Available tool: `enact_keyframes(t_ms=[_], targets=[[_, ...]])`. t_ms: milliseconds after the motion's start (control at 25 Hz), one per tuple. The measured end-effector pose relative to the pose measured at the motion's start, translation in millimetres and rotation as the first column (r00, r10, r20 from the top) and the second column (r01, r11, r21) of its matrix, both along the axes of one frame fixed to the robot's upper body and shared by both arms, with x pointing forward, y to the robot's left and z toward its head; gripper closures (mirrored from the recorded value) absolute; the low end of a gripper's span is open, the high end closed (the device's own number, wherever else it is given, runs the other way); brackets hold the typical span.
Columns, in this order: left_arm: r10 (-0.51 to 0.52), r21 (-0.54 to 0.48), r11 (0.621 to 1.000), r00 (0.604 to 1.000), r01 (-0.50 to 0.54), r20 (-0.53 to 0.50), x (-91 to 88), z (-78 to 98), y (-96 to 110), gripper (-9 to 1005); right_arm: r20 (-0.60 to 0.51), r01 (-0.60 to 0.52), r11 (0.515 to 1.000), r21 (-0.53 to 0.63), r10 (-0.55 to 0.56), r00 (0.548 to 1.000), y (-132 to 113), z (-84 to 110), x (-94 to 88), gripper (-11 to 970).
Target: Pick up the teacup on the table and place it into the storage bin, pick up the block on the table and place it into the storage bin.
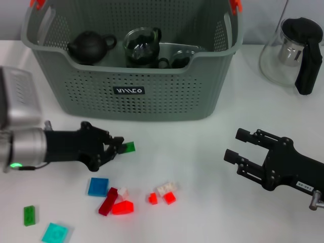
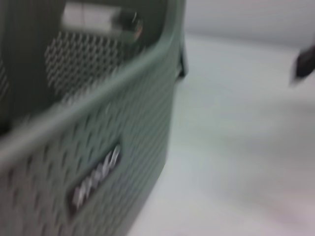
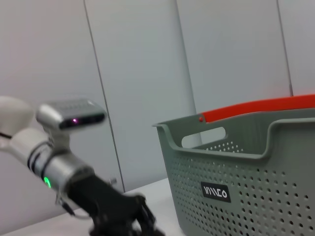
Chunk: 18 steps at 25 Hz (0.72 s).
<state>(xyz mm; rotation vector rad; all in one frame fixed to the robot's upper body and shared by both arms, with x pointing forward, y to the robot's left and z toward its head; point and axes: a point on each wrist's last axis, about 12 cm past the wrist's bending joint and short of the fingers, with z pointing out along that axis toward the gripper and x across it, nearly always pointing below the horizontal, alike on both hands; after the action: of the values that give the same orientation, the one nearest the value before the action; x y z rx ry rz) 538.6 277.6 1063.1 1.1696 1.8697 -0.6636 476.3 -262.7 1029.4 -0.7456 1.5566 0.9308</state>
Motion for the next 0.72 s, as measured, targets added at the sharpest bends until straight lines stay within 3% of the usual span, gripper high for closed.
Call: enact_keyframes(t_ms=[200,360,520,640,720], targets=[[-0.094,-0.216,0.971,0.995,0.101,0.044,2.0,53.3,18,877,0.0,-0.003,1.0,0.0,0.003,1.0,0,0.1,0.2,321],[-0.103,-0.337,0.933,0.991,0.128,0.09,19.7,100.5,24,878,0.002,-0.004,1.0,-0.001,0.004,1.0,1,0.4,0.6,321],[-0.098,-0.35,0.927,0.988,0.133,0.116,45.8,135.7,11,879,0.004,-0.006,1.0,0.0,0.006,1.0,1,1.1,1.9,321],[-0.047,-0.301,0.949,0.988,0.09,0.147,72.6,157.3,-6,880,0.007,-0.009,1.0,0.001,0.009,1.0,3,1.9,3.1,321],[-0.001,-0.255,0.966,0.987,0.043,0.163,88.4,162.8,-18,880,0.011,-0.014,1.0,0.003,0.014,1.0,3,2.8,4.2,321]])
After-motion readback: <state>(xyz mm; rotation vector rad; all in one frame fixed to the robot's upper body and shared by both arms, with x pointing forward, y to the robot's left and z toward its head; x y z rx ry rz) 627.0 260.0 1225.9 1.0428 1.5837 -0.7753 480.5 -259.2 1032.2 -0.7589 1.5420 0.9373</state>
